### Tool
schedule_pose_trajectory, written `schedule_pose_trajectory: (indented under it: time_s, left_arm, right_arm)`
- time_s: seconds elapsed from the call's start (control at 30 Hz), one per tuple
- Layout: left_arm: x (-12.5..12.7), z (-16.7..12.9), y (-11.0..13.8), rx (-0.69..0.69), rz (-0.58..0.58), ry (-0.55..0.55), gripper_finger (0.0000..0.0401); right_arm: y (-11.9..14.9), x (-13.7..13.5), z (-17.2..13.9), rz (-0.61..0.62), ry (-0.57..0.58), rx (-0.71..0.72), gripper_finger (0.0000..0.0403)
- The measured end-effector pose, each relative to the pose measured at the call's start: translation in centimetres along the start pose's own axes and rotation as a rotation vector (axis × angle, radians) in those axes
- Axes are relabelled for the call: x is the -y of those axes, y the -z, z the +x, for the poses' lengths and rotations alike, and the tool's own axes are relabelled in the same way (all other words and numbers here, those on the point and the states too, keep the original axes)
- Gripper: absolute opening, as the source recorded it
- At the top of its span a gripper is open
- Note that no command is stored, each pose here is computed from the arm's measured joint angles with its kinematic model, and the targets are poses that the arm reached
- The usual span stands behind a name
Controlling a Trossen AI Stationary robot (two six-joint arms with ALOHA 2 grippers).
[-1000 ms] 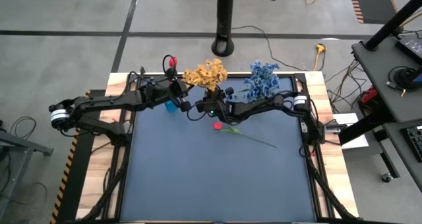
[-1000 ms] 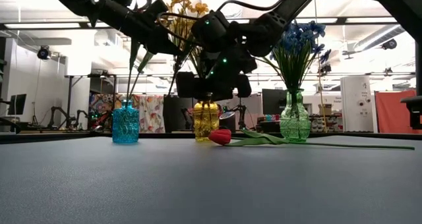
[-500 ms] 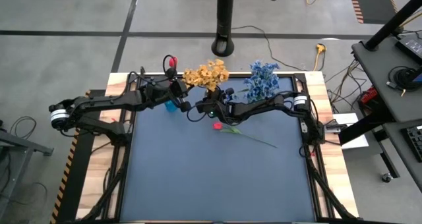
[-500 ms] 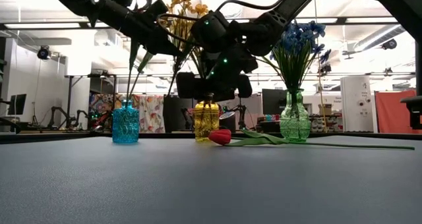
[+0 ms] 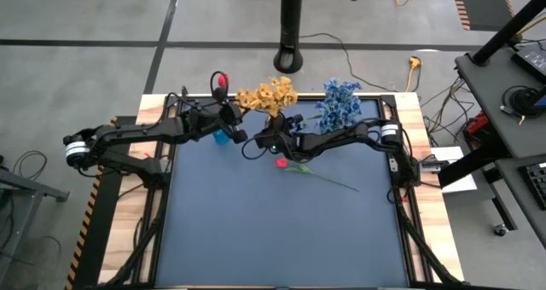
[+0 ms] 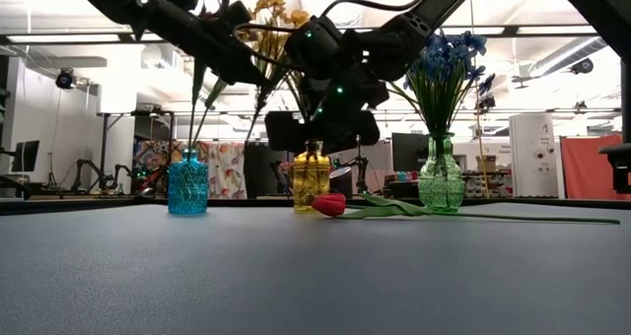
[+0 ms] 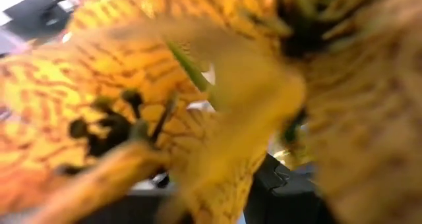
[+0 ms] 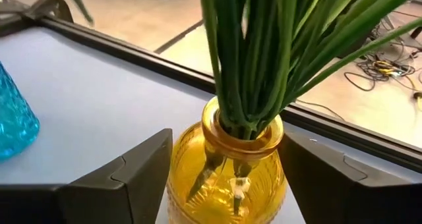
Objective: Sort flowers into vase by color
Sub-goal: Put the yellow flowers into the yellow vase
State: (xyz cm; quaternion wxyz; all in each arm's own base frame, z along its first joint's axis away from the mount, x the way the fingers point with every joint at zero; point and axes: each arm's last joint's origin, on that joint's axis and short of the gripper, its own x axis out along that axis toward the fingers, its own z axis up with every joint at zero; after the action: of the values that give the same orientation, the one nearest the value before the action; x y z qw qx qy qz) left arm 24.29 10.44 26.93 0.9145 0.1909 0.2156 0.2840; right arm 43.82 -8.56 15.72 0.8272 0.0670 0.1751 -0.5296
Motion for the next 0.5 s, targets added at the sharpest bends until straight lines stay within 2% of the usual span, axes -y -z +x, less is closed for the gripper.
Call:
schedule_pose_trajectory:
  time_s: [0.1,0.5]
  left_arm:
    - [-0.2,0.0,0.1,-0.035,0.01,-0.069,0.0002]
    - [-0.1,-0.4,0.0,-0.04,0.0,-0.061,0.0002]
  right_arm:
    - [-0.1,0.1,-0.3,-0.017,0.002,-0.011,0.0273]
    - [-0.3,-0.2,-1.2,-0.066,-0.013,-0.007,0.0283]
